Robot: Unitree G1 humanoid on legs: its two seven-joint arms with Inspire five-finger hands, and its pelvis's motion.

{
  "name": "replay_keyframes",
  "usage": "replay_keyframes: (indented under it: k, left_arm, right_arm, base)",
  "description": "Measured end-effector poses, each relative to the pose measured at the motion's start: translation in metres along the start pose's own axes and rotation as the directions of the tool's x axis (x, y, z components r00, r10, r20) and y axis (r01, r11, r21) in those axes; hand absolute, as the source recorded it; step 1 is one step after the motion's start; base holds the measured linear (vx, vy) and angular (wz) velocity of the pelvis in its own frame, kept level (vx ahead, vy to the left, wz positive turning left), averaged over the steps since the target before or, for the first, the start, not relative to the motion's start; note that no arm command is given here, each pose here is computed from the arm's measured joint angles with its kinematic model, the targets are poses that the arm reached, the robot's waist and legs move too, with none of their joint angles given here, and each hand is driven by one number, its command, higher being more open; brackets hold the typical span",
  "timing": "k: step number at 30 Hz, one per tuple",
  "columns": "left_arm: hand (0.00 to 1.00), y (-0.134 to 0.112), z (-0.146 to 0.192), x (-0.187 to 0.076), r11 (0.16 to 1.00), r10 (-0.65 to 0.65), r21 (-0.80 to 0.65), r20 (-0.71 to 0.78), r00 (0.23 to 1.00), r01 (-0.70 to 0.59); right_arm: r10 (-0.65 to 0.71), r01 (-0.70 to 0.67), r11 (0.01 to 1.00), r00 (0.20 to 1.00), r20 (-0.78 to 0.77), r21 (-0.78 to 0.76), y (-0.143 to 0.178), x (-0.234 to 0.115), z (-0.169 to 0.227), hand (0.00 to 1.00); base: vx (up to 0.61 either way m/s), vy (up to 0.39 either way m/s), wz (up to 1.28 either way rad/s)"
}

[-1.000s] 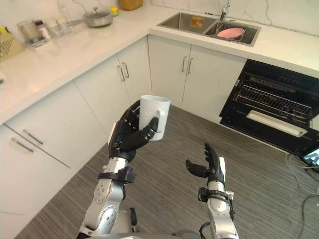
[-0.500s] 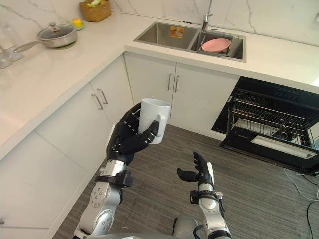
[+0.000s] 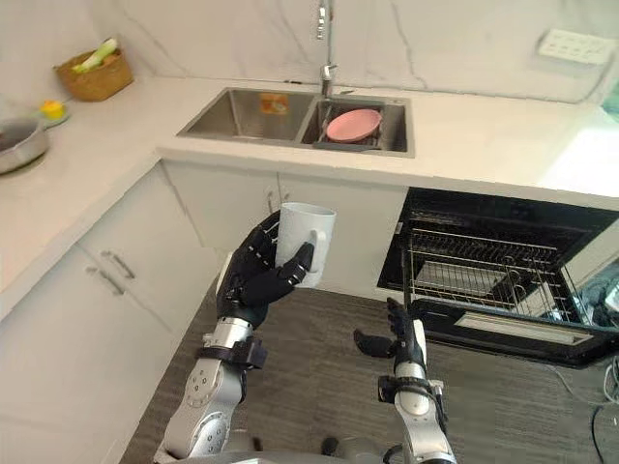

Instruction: Walk over to the sink, pick up the cup, carry it to the dishwasher, place the cup inside the dishwasher, then close the dishwasher door

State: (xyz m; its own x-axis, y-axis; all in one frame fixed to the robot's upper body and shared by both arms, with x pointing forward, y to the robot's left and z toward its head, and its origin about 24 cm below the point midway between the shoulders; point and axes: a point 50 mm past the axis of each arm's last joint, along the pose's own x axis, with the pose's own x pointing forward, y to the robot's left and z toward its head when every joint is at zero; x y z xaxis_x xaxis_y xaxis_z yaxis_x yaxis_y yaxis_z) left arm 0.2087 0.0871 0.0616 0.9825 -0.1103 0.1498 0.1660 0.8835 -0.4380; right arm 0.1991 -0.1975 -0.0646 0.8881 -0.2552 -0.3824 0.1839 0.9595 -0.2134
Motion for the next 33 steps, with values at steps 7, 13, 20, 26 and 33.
replay_keyframes:
  k: [7,13,20,26,33]
  left_arm:
    - [0.30,0.004,0.019,0.007,0.997,0.022,0.068,0.093,0.995,-0.028]
    - [0.30,0.010,0.028,0.011,0.992,0.076,0.087,0.136,0.988,-0.088]
    - [0.30,0.022,0.052,0.010,0.985,0.116,0.093,0.252,0.961,-0.143]
    - [0.30,0.028,0.036,0.010,0.980,0.159,0.091,0.192,0.968,-0.179]
    - [0.30,0.031,0.035,0.009,0.975,0.166,0.112,0.190,0.968,-0.190]
  right_arm:
    - [0.004,-0.005,0.999,0.999,0.043,0.038,0.009,0.002,0.012,0.90]
    - [0.059,-0.071,0.994,0.988,0.145,0.083,0.033,0.006,0.042,0.90]
    - [0.103,-0.146,0.985,0.925,0.366,0.092,0.054,0.009,0.100,0.90]
    - [0.024,-0.064,0.994,0.923,0.383,0.092,0.027,-0.005,0.092,0.90]
    - [-0.021,-0.032,0.993,0.898,0.439,0.112,0.014,-0.009,0.102,0.90]
  base:
    - [0.39,0.263,-0.65]
    - [0.28,0.159,-0.81]
    - [0.25,-0.023,-0.77]
    - [0.33,-0.095,-0.33]
    - [0.27,0.123,-0.78]
